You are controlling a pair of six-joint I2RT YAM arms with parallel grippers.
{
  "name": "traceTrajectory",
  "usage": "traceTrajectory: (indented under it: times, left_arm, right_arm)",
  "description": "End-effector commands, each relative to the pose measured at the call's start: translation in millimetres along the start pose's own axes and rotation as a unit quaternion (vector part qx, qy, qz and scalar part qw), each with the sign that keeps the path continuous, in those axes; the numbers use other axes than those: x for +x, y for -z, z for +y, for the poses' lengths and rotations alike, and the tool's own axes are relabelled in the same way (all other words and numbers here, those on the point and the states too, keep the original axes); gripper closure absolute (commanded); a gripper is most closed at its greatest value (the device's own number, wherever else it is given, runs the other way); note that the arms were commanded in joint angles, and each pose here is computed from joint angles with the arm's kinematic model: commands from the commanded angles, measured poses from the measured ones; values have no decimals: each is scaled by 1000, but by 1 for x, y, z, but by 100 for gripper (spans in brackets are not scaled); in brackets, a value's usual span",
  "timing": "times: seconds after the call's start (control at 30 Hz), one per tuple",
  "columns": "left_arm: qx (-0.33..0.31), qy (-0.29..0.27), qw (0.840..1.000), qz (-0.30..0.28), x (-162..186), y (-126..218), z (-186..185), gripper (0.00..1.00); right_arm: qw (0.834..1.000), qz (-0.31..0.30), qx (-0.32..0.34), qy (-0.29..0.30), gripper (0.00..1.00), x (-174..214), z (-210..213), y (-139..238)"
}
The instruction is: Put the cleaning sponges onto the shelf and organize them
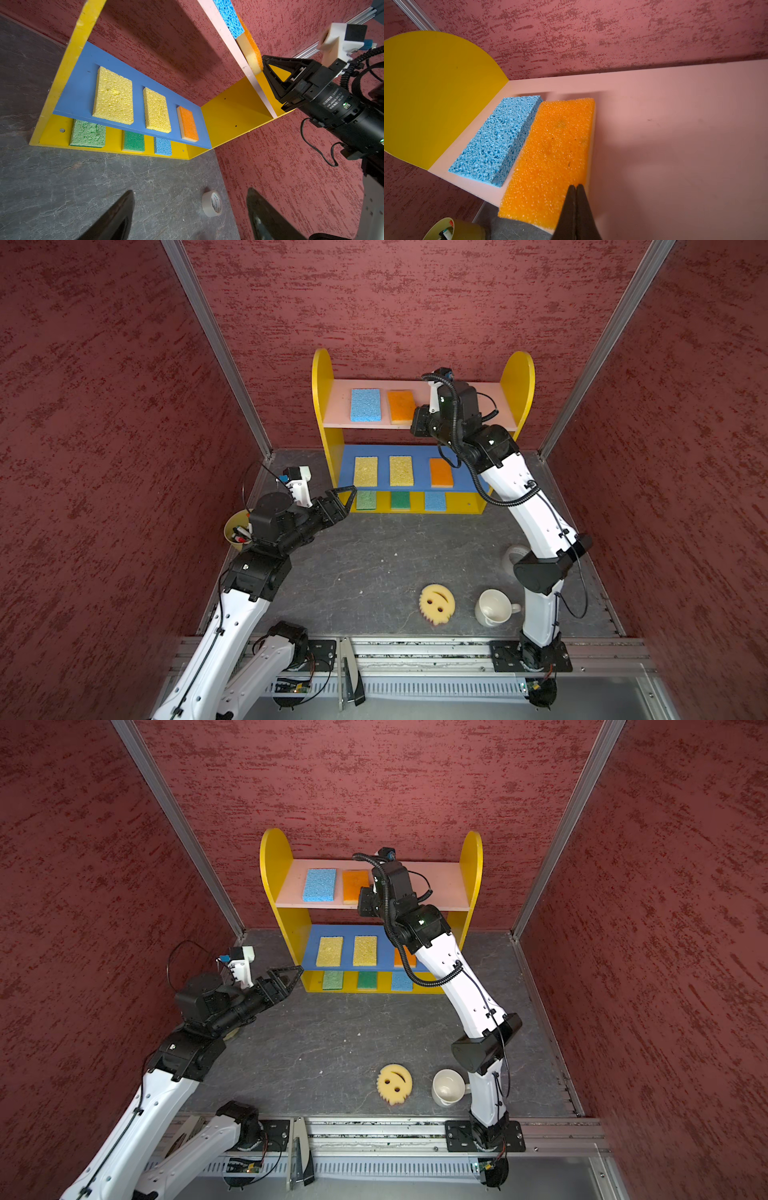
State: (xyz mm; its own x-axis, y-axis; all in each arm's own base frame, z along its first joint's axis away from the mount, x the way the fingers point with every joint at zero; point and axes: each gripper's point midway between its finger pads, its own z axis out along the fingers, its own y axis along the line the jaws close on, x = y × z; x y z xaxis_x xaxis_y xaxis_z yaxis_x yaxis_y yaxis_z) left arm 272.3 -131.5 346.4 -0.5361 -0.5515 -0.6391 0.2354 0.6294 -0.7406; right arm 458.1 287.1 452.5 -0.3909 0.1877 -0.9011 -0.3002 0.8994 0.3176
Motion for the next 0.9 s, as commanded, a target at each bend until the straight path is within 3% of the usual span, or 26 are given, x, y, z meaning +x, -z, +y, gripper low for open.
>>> traceTrajectory:
  times: [0.0,0.23,0.27,0.37,0.43,0.53,0.87]
  left_arm:
    - [4,-8,1000,-3,-2,2,-2,16]
    - [27,-1,1000,-9,-8,-1,-13,18]
    - [35,-1,999,-7,-10,-3,-17,23]
    - [55,-5,998,3,-17,-13,-35,51]
    - [70,-18,997,11,-21,-21,-52,63]
    - [86,-43,995,19,-23,-33,-76,70]
    - [128,-78,988,48,-21,-78,-136,86]
  right_arm:
    - [999,-29,-21,-17,100,-21,6,22]
    - [999,-31,-24,-26,100,-21,7,22]
    - [999,-31,-23,-26,100,-21,6,21]
    - [999,-31,-18,-27,100,-20,5,20]
    - [999,-33,-17,-28,83,-21,4,20]
    - [999,-38,-18,-30,70,-22,4,23]
    - [998,-46,-34,-40,67,-26,6,32]
